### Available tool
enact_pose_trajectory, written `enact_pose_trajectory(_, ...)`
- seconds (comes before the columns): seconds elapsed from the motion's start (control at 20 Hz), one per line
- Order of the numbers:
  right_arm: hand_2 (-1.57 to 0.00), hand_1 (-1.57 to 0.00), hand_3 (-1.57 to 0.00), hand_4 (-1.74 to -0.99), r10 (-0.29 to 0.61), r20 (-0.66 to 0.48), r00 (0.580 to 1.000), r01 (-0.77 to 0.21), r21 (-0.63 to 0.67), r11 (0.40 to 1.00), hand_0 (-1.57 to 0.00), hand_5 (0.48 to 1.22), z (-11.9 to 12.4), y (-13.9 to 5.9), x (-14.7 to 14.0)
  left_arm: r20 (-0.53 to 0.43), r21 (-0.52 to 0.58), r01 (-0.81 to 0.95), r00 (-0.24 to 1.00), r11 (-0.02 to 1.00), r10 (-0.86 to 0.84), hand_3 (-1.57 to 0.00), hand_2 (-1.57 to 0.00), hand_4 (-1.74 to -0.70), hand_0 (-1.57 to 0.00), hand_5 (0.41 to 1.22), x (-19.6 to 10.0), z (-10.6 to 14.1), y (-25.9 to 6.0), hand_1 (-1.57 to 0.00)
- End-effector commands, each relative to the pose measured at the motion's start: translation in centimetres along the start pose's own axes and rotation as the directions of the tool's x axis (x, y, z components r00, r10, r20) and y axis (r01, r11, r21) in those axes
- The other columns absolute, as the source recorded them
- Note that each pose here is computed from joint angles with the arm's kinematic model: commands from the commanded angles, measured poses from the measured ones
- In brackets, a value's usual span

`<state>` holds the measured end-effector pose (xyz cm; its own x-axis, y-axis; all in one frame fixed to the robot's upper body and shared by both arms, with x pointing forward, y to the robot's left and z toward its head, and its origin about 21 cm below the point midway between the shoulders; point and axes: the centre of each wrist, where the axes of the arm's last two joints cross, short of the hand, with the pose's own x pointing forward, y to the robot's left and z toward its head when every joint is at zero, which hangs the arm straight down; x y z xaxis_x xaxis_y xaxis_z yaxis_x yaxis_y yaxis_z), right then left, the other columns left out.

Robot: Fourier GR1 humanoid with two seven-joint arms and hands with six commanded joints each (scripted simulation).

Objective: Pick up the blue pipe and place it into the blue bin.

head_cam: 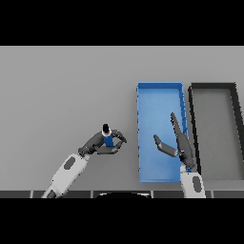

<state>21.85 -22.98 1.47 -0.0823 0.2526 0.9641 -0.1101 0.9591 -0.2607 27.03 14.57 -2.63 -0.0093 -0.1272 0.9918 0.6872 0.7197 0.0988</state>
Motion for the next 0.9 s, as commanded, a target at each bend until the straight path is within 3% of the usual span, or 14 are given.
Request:
enact_pose_trajectory(0.0,0.00,0.00,0.00,-1.198,0.000,-0.004,1.000,0.000,0.004,1.000,0.00,0.604,-0.1,0.2,0.0,0.001,-0.007,0.008,1.000,1.000,-0.008,-0.88,-0.90,-1.48,-0.72,0.929,0.1,-0.3,-0.3,-0.86)
enact_pose_trajectory(0.15,0.00,0.00,0.00,-1.198,-0.006,0.010,1.000,0.006,0.006,1.000,0.00,0.604,0.2,0.1,-0.2,0.016,-0.049,0.036,0.999,0.998,-0.036,-1.17,-1.23,-1.60,-1.13,1.072,0.2,-0.2,-1.1,-1.20)
enact_pose_trajectory(0.3,0.00,0.00,0.00,-1.190,-0.004,0.005,1.000,0.004,0.005,1.000,0.00,0.600,0.1,-0.1,-0.3,0.078,-0.029,0.051,0.996,0.998,-0.048,-1.32,-1.40,-1.67,-1.35,1.144,-0.2,0.0,-1.7,-1.38)
enact_pose_trajectory(0.6,0.00,0.00,0.00,-1.183,0.021,0.002,1.000,-0.021,0.005,1.000,0.00,0.606,-0.1,-0.2,-0.5,0.230,-0.001,0.028,0.973,1.000,-0.027,-1.45,-1.52,-1.72,-1.51,1.201,3.4,-0.9,-2.0,-1.52)
enact_pose_trajectory(0.85,0.00,0.00,0.00,-1.149,0.034,0.021,0.999,-0.034,0.000,0.999,0.00,0.599,0.4,-0.5,-0.2,0.261,-0.037,0.047,0.965,0.998,-0.036,-1.48,-1.56,-1.73,-1.55,1.214,6.6,-1.2,-3.0,-1.55)
